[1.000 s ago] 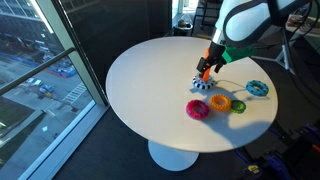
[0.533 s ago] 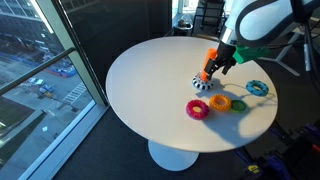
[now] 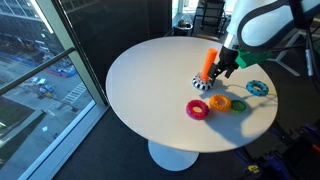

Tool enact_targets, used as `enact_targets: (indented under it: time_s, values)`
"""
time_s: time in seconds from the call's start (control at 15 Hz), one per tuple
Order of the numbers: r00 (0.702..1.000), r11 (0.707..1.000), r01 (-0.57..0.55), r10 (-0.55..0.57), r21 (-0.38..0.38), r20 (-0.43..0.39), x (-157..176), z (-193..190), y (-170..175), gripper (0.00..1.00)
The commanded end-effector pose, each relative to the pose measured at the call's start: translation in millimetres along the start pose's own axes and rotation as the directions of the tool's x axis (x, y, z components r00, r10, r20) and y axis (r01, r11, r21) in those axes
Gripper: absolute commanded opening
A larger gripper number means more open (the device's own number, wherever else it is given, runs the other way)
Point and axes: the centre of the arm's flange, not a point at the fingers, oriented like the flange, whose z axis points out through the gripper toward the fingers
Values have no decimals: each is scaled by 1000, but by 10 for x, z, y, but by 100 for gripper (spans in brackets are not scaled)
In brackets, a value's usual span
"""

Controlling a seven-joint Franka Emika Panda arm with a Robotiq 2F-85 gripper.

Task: Take the clear ring off the stack and put it on the table

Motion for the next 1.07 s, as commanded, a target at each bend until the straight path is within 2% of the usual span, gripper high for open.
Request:
enact_targets:
  time_s: [0.0, 0.47, 1.0]
  values:
    - [1000, 1000, 10, -10, -19, 16, 56, 70, -11, 100]
    - [999, 1000, 4, -4, -21, 32, 195, 235, -51, 100]
    - [1000, 1000, 6, -6, -11, 7, 361, 271, -113, 100]
